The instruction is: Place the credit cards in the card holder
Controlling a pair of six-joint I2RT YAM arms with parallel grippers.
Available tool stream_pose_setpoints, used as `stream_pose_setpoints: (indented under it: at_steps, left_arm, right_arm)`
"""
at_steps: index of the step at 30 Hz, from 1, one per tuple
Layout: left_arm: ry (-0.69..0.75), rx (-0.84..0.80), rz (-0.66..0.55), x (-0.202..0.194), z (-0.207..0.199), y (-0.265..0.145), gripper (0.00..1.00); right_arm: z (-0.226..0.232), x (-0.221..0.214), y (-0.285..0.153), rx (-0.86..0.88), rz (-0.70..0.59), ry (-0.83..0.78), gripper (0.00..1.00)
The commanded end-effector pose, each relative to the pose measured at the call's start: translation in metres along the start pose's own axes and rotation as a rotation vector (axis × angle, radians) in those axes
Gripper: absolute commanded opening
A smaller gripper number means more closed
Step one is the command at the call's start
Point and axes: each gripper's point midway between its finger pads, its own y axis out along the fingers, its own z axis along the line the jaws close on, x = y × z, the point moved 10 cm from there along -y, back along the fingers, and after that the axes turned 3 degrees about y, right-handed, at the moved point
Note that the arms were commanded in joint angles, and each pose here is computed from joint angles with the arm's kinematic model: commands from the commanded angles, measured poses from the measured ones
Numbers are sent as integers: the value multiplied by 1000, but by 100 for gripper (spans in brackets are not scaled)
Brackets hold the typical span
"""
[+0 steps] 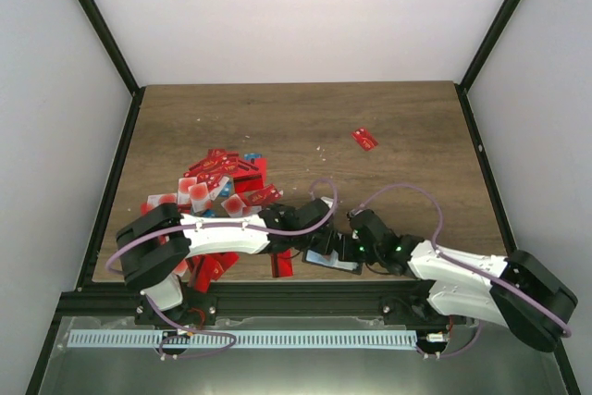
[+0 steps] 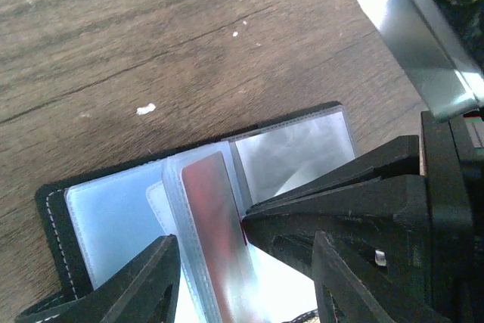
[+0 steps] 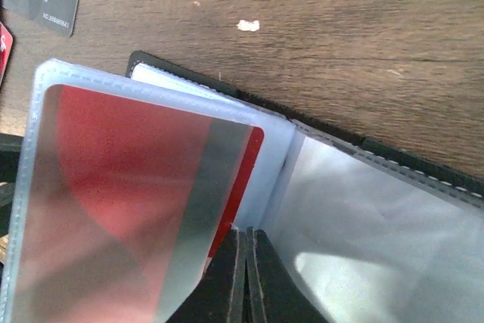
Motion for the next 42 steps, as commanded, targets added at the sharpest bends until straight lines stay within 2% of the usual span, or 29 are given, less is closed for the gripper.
stream_pose_setpoints:
  at_steps: [1, 16, 27, 35, 42]
  left_arm:
    - [3, 7, -14, 6, -7, 0, 50]
    - [21, -2, -10, 9, -21, 7, 49]
    - [36, -23, -7, 13, -35, 11, 49]
    - [-2, -31, -38, 18, -40, 9, 30]
    - [-8, -27, -31, 16, -39, 16, 26]
  right_arm:
    - [-3, 5, -10, -52, -36, 14, 1]
    - [1, 9, -36, -4, -87, 24, 2]
    - [-5, 4, -45, 28, -100, 76, 12]
    - [-10, 2, -60, 66, -151, 131, 18]
    - [-14, -2, -67, 83, -171, 178, 19]
